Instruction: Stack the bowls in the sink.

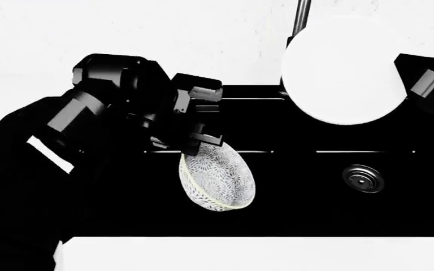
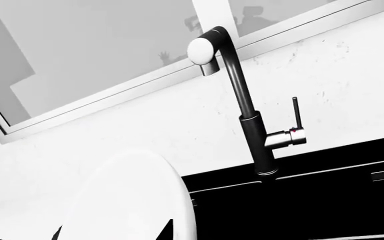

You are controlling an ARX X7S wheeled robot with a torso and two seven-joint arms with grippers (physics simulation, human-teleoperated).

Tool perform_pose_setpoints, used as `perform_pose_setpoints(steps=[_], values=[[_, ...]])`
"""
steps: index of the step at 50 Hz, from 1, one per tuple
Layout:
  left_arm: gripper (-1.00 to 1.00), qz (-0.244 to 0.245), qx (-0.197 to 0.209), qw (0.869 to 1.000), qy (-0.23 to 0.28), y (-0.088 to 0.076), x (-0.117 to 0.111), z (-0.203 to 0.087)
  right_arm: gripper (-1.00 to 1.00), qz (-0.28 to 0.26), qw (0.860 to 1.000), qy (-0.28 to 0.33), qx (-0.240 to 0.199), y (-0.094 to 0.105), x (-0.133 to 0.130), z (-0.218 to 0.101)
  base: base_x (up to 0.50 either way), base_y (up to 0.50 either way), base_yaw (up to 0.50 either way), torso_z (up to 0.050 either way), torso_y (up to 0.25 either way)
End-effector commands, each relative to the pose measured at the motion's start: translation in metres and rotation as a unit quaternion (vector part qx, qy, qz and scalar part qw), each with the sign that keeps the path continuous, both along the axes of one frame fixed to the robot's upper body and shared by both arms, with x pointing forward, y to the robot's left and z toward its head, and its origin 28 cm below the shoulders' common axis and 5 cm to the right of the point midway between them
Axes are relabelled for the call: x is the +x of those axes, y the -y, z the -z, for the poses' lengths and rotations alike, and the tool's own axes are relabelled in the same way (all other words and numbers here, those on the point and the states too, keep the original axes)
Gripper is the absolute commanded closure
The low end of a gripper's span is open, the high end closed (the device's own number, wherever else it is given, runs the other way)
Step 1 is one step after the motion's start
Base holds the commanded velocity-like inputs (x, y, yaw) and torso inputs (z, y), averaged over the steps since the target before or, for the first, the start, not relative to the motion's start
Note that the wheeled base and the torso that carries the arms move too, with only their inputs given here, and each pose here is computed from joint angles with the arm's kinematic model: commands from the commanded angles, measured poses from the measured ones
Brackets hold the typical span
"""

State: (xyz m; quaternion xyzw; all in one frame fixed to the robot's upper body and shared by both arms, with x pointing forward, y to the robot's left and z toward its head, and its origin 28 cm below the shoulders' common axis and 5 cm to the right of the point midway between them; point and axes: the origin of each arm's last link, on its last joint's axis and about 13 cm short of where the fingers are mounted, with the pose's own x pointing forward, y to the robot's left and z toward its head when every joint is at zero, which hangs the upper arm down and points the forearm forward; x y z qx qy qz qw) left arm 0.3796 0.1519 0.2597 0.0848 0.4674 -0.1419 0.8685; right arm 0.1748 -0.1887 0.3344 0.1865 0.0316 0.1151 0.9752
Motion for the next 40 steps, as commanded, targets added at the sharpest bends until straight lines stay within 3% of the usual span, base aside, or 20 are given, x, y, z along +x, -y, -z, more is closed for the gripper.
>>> perform_pose_setpoints(steps=[1, 20, 40], values=[[1.00, 0.006, 0.013, 1.000, 0.000, 0.003, 0.000, 0.009, 1.00, 0.002, 1.000, 0.015, 0.000, 0.002, 0.000, -0.003, 0.00, 0.00, 0.00, 0.000, 0.000], [1.00, 0.004, 0.039, 0.999, 0.020, 0.005, 0.001, 0.016, 1.00, 0.001, 1.000, 0.015, 0.003, 0.003, -0.001, -0.002, 0.00, 0.00, 0.00, 0.001, 0.001], [1.00, -0.001, 0.093, 0.994, 0.061, 0.008, 0.004, 0.038, 1.00, -0.001, 1.000, 0.013, 0.005, 0.003, -0.001, 0.002, 0.00, 0.00, 0.00, 0.000, 0.001]])
